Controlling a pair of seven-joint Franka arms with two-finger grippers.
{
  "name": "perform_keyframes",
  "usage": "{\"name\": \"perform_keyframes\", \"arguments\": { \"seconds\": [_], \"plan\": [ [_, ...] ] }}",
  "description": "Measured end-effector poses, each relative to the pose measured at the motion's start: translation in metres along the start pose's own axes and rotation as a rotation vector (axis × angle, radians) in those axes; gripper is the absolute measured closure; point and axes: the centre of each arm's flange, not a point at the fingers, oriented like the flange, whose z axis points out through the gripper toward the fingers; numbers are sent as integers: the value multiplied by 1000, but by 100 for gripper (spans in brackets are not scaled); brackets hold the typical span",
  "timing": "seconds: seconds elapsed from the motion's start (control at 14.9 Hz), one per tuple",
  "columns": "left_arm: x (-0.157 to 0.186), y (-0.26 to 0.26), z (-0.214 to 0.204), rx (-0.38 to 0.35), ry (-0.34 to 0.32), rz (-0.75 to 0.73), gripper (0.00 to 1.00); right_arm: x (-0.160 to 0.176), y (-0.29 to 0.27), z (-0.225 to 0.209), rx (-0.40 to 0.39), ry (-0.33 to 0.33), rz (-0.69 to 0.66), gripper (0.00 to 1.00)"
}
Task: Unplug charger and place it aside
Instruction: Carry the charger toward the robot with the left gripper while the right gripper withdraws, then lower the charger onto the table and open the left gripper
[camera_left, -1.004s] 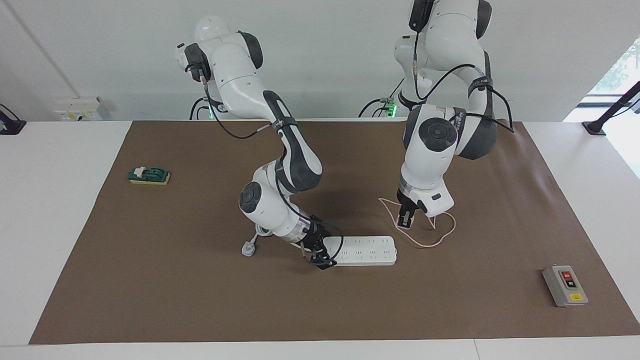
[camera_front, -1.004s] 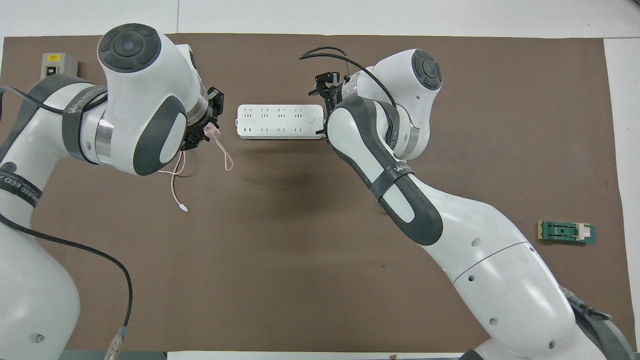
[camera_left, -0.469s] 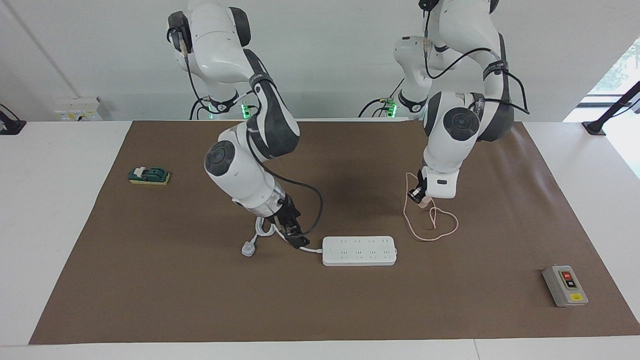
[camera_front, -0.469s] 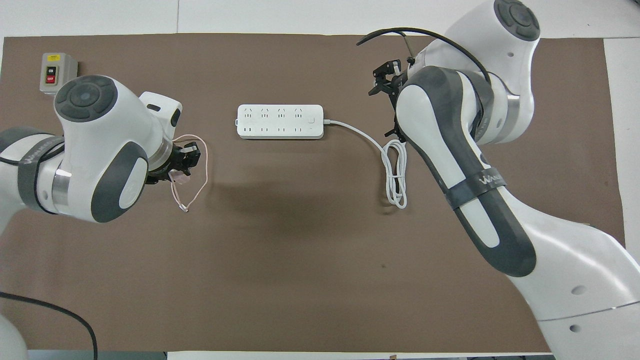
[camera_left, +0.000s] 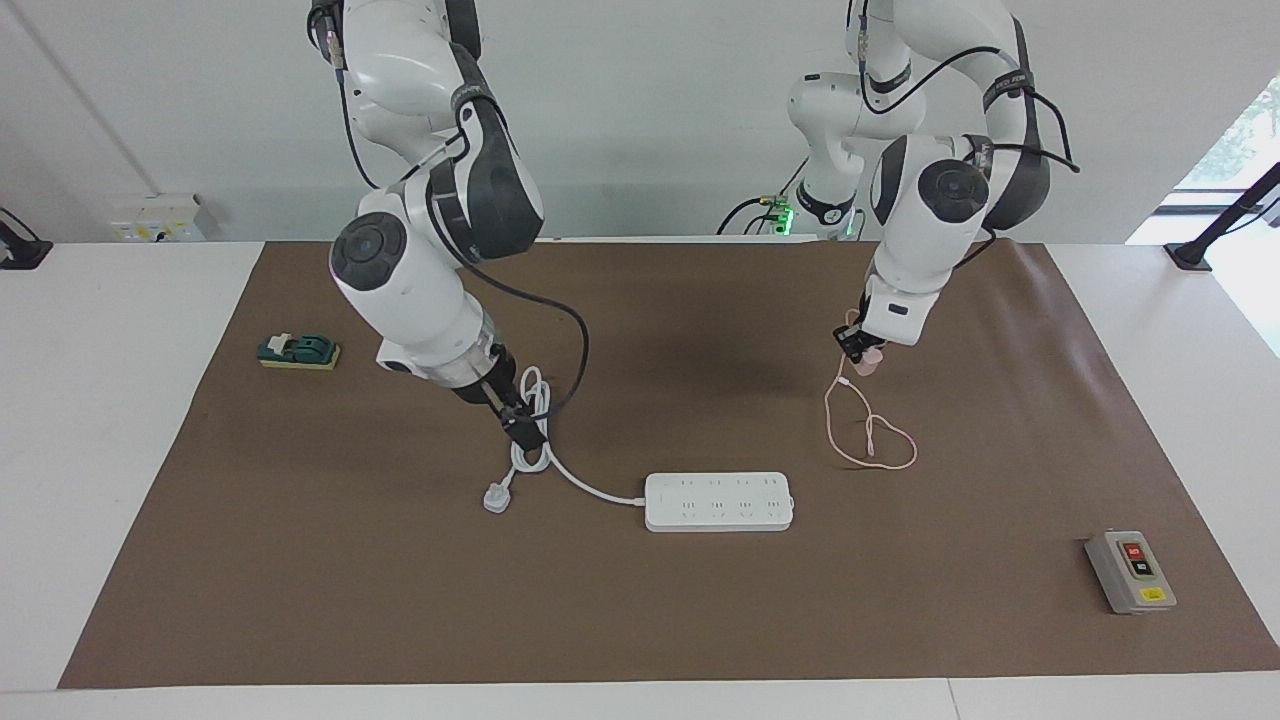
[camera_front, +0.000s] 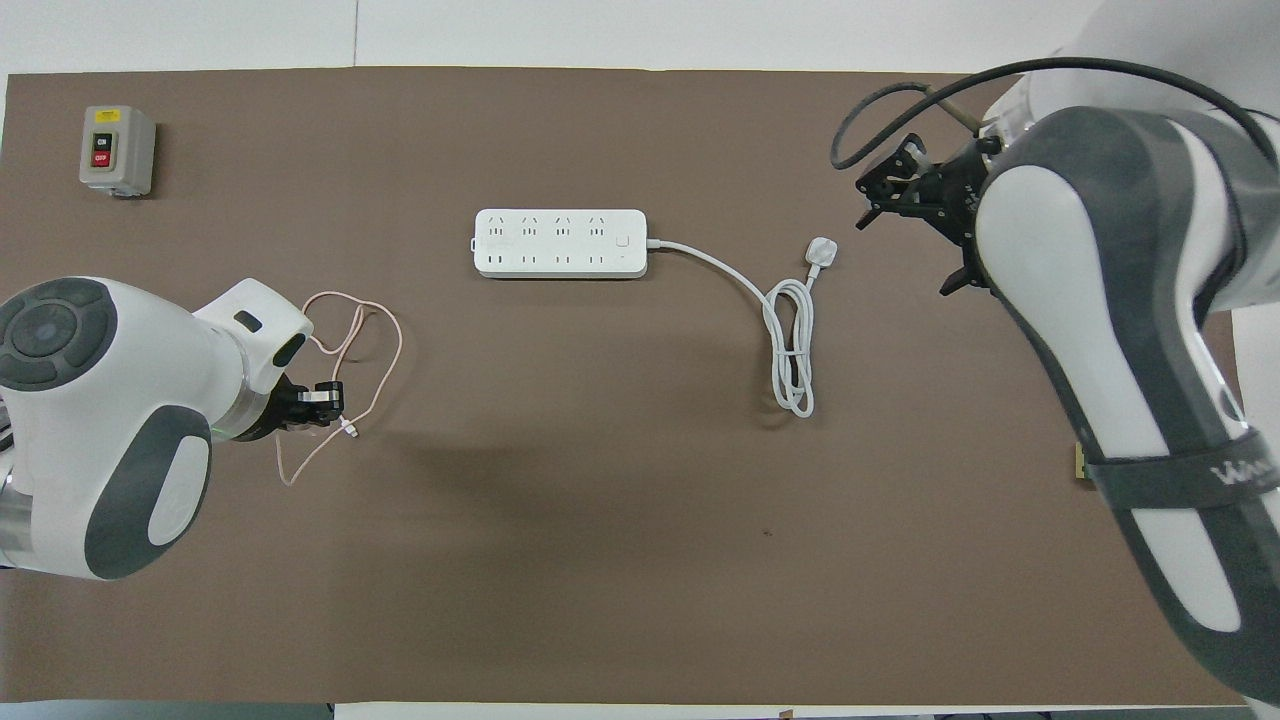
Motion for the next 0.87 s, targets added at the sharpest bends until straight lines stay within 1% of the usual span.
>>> {"name": "perform_keyframes", "arguments": {
  "seconds": [0.07, 0.2, 0.33, 0.54, 0.74, 0.8, 0.87],
  "plan": [
    [1, -1, 1, -24, 3, 41, 69, 2, 17, -14, -9, 6, -114, 0],
    [2, -2, 4, -44, 21, 90, 69, -1, 45, -39, -57, 44, -304, 0],
    [1, -4, 14, -46, 35, 116, 69, -13, 63, -57, -93, 69, -433, 0],
    [-5, -22, 44, -46, 31, 142, 69, -23, 87, -68, -129, 64, -504, 0],
    [-11, -48, 70, -47, 18, 144, 68, -29, 87, -68, -189, 76, -548, 0],
    [-12, -53, 73, -48, 14, 139, 63, -37, 85, -69, -200, 67, -559, 0],
    [-13, -57, 74, -48, 13, 131, 54, -45, 86, -70, -208, 58, -567, 0]
  ]
}}
